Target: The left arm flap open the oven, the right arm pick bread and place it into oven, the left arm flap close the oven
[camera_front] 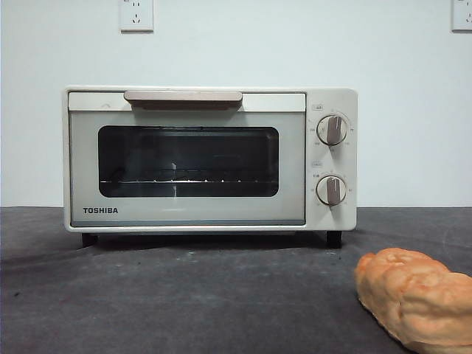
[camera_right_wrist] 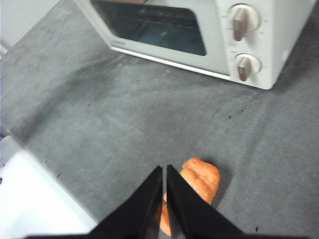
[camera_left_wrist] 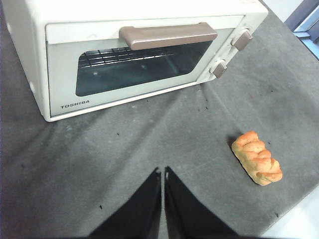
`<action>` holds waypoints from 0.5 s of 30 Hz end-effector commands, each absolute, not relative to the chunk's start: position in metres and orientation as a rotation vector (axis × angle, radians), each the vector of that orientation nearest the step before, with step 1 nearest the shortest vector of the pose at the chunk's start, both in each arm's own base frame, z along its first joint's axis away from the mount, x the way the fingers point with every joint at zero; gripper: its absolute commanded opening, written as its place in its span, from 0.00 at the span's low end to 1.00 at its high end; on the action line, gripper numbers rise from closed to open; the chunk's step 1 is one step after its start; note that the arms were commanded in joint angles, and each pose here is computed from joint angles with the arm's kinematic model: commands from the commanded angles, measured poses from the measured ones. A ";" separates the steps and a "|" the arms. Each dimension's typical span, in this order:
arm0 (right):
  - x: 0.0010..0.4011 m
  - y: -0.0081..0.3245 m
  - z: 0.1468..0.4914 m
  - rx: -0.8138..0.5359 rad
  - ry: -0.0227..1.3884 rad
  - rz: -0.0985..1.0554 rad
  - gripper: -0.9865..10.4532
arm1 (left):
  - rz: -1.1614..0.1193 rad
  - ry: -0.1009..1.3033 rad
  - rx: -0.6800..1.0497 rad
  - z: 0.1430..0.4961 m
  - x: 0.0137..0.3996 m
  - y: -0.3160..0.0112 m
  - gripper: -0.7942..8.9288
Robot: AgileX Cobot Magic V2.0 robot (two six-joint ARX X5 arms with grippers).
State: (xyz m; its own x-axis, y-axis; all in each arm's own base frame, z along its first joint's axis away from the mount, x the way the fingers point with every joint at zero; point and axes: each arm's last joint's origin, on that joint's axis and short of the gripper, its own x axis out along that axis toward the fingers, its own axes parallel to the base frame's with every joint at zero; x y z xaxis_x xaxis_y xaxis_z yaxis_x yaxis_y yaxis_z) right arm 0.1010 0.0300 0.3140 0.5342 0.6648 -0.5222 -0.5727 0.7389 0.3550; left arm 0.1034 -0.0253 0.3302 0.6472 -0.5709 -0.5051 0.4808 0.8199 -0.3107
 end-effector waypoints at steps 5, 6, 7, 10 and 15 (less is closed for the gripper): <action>0.101 0.031 0.320 0.129 0.659 0.760 0.22 | -0.615 0.603 -0.131 0.336 0.103 -0.026 0.10; 0.101 0.031 0.320 0.136 0.662 0.757 0.29 | -0.615 0.603 -0.131 0.336 0.103 -0.026 0.10; 0.101 0.031 0.320 0.145 0.666 0.752 0.38 | -0.615 0.603 -0.131 0.336 0.103 -0.026 0.10; 0.101 0.031 0.320 0.162 0.675 0.736 0.43 | -0.616 0.602 -0.128 0.336 0.103 -0.026 0.10; 0.101 0.031 0.320 0.188 0.690 0.726 0.43 | -0.616 0.602 -0.129 0.336 0.103 -0.026 0.10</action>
State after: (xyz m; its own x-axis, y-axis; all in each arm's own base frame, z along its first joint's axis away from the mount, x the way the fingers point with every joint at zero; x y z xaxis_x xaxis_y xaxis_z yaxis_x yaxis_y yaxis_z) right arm 0.1008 0.0307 0.3139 0.5322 0.6639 -0.5253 -0.5535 0.7424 0.3775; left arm 0.1036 -0.0253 0.3298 0.6449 -0.5704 -0.5087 0.4849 0.8198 -0.3045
